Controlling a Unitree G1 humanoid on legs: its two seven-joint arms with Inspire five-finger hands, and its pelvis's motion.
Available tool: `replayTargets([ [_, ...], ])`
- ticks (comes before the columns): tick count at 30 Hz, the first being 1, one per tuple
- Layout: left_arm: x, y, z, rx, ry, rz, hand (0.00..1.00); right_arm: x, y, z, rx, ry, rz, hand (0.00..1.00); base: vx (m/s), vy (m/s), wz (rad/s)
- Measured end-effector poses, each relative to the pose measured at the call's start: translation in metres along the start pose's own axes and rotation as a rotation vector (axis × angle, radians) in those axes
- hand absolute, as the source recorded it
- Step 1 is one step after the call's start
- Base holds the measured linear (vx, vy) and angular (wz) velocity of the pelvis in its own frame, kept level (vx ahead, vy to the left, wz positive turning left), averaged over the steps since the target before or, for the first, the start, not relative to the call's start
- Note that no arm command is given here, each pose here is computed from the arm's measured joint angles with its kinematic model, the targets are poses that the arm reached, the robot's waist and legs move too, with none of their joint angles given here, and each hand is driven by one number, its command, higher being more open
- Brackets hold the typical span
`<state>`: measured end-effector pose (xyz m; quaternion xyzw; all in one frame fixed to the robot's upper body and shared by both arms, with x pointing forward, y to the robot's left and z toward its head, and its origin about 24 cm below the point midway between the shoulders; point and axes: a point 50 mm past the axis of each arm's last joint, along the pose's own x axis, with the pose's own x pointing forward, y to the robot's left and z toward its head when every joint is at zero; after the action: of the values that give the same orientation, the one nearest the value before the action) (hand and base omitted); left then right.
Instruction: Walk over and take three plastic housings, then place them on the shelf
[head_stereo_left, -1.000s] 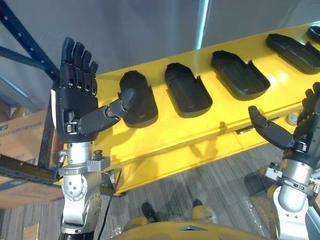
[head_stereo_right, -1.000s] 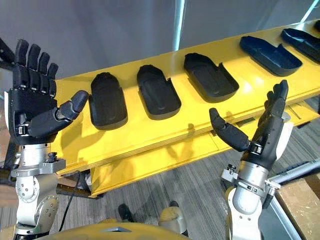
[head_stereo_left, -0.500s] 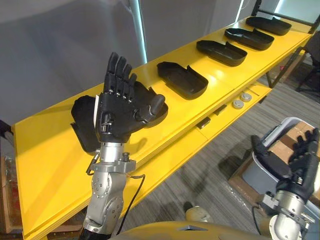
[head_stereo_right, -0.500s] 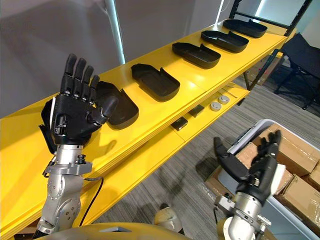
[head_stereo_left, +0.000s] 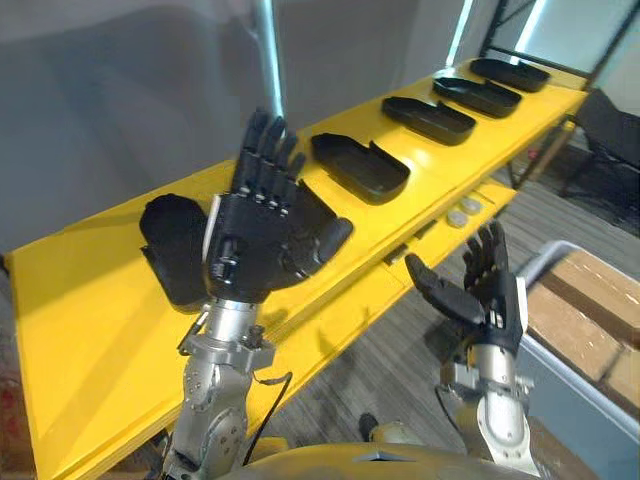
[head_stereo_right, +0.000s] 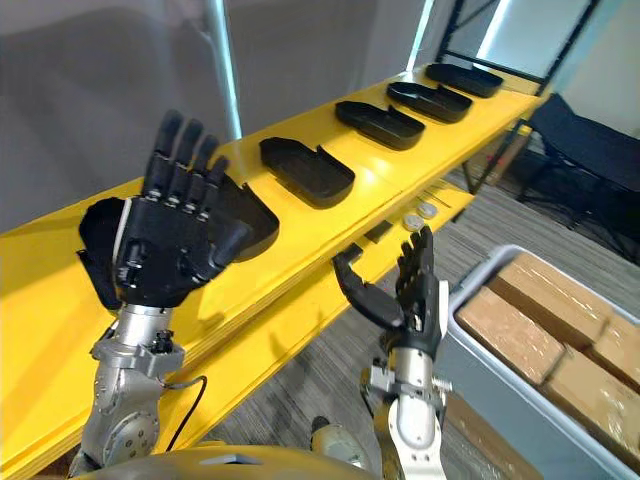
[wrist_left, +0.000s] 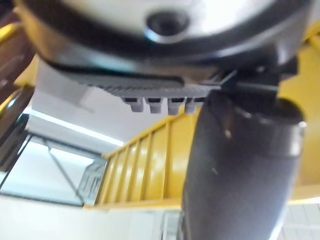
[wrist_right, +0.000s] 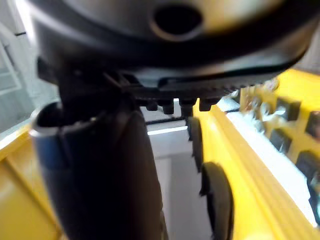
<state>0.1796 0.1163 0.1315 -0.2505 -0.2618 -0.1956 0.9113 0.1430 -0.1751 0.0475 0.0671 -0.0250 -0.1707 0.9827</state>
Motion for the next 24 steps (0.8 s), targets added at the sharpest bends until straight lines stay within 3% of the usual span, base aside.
replayTargets([
  [4,-0.003,0.006,-0.01,0.008,0.062,0.01,1.0,0.01,0.001,0.0,0.013,-0.041,0.063,1.0,-0.18,0.043,-1.36],
  [7,-0.006,0.024,-0.023,0.037,0.155,0.048,1.0,0.038,0.022,-0.006,0.005,-0.076,0.14,1.0,-0.11,-0.055,-1.14],
  [11,-0.015,0.04,-0.041,-0.068,0.268,0.122,1.0,0.049,0.048,-0.02,-0.024,-0.044,0.195,1.0,-0.16,-0.349,-0.76],
  [14,-0.017,0.037,-0.051,-0.144,0.292,0.14,1.0,0.051,0.047,-0.021,-0.063,-0.042,0.203,1.0,-0.13,-0.327,-0.98],
  [19,-0.037,0.033,-0.062,-0.229,0.324,0.181,1.0,0.041,0.015,-0.032,-0.189,0.033,0.216,1.0,-0.07,-0.218,-0.71],
  [24,-0.051,0.041,-0.069,-0.255,0.368,0.235,1.0,0.037,-0.02,-0.033,-0.168,0.088,0.122,1.0,-0.03,-0.022,-0.71],
])
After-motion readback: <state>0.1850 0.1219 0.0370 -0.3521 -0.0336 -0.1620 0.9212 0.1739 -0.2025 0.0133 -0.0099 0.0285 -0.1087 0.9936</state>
